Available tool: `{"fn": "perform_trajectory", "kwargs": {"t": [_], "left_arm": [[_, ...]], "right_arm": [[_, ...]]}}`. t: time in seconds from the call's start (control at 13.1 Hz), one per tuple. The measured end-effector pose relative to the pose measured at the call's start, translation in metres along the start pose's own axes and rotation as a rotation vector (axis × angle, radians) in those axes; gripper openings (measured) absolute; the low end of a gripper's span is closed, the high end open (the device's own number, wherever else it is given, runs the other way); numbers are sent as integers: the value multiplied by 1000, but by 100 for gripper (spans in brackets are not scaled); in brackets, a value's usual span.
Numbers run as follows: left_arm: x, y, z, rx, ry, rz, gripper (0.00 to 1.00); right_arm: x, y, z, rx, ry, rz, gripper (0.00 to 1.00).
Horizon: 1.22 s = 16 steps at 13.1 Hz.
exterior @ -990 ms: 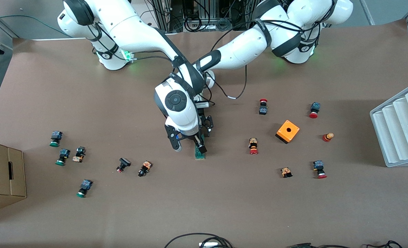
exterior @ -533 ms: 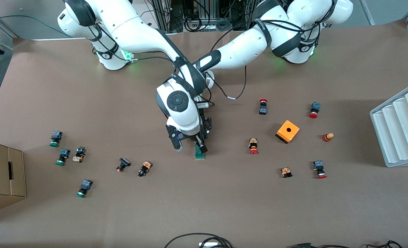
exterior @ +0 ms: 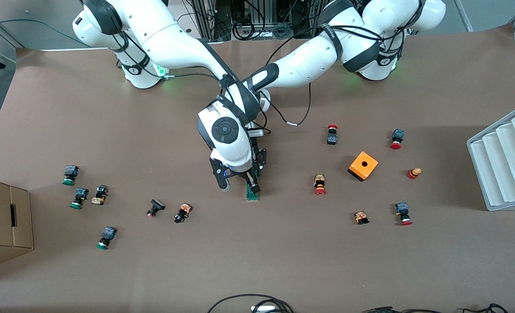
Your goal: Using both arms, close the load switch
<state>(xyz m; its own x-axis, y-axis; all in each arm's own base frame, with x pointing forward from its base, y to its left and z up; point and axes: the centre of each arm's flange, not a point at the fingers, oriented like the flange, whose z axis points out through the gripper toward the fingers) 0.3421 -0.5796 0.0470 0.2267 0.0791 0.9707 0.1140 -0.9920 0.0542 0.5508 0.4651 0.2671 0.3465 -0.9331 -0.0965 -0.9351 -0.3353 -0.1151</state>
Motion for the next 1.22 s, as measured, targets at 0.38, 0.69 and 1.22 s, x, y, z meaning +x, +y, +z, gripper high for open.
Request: {"fn": "perform_trajectory", "kwargs": {"t": [0.38,0.69,1.22], "left_arm": [[0,0,0,1,0,0,57],[-1,-1,1,4,3,1,54],[-1,-1,1,4,5,5,50]], "right_arm": [[7,2,10,7,7,14,74],[8,9,23,-8,-21,21,65],[10,23,40,-8,-27,25,63]]}}
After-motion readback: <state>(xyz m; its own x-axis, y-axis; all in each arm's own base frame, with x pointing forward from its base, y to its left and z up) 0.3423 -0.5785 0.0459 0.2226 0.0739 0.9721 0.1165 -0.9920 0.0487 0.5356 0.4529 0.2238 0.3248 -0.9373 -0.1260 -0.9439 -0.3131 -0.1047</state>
